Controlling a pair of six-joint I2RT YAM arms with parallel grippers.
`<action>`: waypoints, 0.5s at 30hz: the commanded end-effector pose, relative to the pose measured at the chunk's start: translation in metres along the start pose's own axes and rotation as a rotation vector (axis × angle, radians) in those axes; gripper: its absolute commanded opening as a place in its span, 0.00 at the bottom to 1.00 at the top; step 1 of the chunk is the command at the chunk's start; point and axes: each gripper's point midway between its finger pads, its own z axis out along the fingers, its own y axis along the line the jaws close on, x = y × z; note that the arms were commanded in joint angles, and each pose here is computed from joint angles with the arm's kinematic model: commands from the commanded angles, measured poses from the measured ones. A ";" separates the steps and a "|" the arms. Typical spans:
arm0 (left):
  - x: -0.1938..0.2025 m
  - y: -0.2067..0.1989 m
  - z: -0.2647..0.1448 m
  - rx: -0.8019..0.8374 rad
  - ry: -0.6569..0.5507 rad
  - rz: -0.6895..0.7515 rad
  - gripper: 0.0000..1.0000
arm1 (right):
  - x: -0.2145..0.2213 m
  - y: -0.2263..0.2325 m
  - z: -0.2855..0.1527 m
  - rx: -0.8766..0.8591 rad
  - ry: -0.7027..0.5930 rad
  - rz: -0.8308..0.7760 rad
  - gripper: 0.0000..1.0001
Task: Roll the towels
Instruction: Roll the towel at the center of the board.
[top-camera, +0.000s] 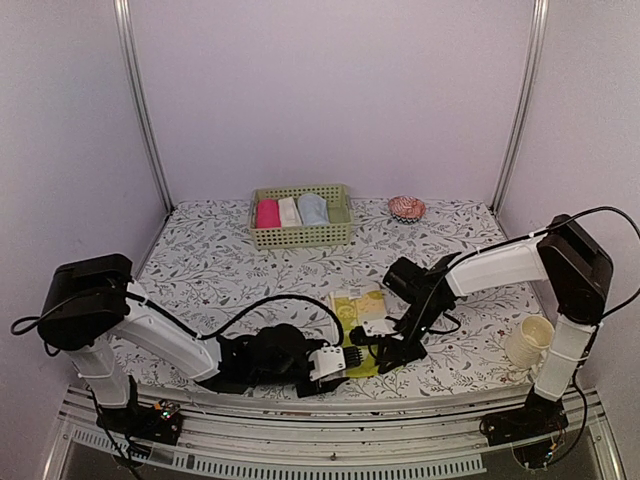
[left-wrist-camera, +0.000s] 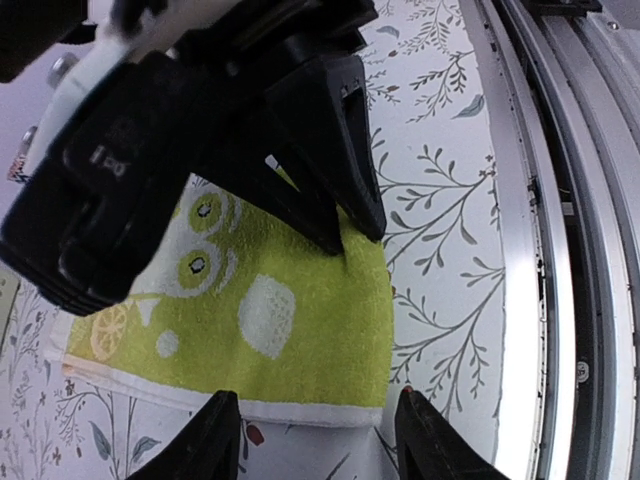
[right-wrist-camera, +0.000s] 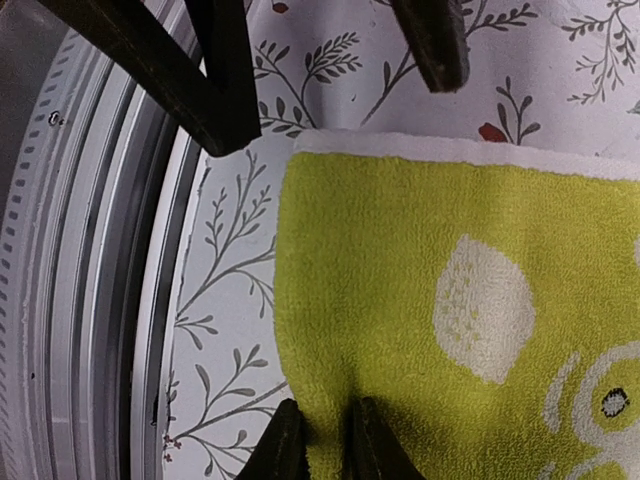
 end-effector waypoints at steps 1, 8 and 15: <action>-0.018 -0.006 0.008 0.019 -0.064 0.074 0.54 | 0.004 0.006 0.000 -0.086 -0.035 0.063 0.20; -0.018 -0.025 0.021 0.083 -0.061 0.118 0.54 | 0.003 0.005 -0.004 -0.125 -0.079 0.101 0.20; -0.011 -0.027 0.038 0.072 -0.024 0.142 0.47 | 0.005 0.005 -0.002 -0.156 -0.090 0.126 0.20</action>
